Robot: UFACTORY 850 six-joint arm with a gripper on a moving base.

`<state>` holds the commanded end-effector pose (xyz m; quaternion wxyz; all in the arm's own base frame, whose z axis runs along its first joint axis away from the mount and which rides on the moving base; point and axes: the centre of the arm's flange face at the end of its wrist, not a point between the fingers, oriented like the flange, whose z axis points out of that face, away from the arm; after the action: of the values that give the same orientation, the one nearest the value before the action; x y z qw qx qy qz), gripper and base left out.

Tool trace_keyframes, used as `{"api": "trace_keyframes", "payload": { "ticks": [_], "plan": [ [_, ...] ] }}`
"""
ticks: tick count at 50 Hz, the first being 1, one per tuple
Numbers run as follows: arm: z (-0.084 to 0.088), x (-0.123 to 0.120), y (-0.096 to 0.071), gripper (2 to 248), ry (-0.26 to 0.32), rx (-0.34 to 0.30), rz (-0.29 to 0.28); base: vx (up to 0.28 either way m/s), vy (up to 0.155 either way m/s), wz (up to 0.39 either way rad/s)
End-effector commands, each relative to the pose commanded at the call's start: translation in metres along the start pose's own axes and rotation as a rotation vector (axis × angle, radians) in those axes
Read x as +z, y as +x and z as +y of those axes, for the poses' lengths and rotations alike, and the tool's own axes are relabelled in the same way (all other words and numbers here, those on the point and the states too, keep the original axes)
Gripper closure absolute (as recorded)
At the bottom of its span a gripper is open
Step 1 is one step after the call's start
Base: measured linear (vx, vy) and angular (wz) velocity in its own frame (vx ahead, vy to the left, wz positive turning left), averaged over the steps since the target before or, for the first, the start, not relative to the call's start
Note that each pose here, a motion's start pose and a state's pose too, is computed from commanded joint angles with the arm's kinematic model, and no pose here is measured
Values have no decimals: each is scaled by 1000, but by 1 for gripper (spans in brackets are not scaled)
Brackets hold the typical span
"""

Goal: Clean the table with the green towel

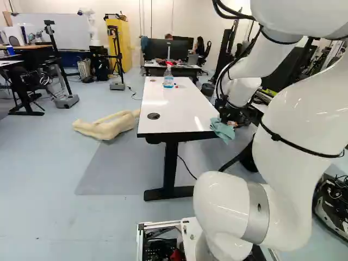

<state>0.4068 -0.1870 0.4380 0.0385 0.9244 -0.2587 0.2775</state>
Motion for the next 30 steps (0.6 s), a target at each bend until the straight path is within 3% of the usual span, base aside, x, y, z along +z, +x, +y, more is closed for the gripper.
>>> {"api": "trace_keyframes", "payload": {
  "ticks": [19, 30],
  "plan": [
    [1, 0, 0, 229, -1, 1, -2, 0, 0, 0],
    [11, 5, 9, 229, -14, 23, 2, 0, 0, 0]
  ]
}}
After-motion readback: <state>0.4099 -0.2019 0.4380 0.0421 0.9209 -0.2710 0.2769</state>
